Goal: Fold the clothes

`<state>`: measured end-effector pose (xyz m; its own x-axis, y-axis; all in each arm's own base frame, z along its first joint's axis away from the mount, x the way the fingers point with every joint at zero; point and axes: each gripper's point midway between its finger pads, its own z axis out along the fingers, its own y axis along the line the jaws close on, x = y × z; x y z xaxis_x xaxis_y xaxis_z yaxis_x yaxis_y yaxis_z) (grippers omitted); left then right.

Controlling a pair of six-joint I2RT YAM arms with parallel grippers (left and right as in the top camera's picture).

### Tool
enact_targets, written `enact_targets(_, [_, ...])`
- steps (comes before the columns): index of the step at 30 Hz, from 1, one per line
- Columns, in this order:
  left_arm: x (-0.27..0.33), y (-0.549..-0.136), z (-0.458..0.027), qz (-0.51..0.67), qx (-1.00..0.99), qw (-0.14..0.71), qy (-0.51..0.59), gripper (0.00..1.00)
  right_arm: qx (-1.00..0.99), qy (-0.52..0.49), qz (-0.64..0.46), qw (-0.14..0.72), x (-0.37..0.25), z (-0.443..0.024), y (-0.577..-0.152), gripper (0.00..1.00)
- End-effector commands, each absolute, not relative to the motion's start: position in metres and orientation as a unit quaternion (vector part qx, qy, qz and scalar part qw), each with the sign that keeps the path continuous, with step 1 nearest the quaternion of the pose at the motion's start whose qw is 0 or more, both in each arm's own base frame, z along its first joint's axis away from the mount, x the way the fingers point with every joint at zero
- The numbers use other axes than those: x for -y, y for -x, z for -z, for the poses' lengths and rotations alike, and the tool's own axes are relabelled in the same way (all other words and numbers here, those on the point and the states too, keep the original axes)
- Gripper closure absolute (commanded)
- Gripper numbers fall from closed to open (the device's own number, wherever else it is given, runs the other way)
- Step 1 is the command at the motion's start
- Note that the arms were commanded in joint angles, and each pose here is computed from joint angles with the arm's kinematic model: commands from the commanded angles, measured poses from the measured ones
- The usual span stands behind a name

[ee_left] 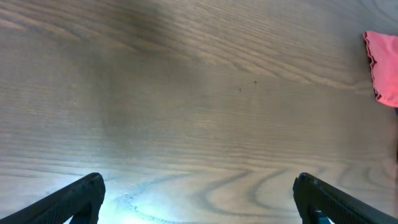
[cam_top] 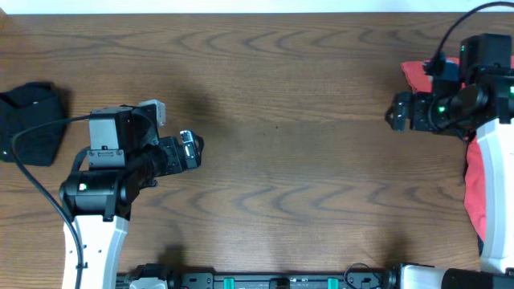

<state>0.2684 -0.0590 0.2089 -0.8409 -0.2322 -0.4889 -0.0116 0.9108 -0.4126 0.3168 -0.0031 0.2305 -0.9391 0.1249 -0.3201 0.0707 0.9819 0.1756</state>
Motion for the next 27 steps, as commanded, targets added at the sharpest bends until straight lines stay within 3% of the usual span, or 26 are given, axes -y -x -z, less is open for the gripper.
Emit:
enact_targets(1, [0.063, -0.270, -0.214, 0.217, -0.935, 0.272, 0.066, 0.02, -0.980, -0.073, -0.060, 0.175, 0.018, -0.233, -0.320, 0.01])
enact_targets(6, [0.063, -0.271, -0.205, 0.216, -0.940, 0.253, 0.071, 0.02, -0.977, -0.132, -0.057, 0.157, 0.053, -0.214, -0.331, 0.01])
enact_targets(15, [0.063, -0.274, -0.190, 0.210, -0.949, 0.226, 0.066, 0.02, -0.962, -0.271, -0.026, 0.028, 0.138, -0.149, -0.329, 0.01])
enact_targets(27, [0.063, -0.277, -0.178, 0.206, -0.955, 0.206, 0.060, 0.02, -0.961, -0.275, -0.021, 0.021, 0.159, -0.125, -0.341, 0.01])
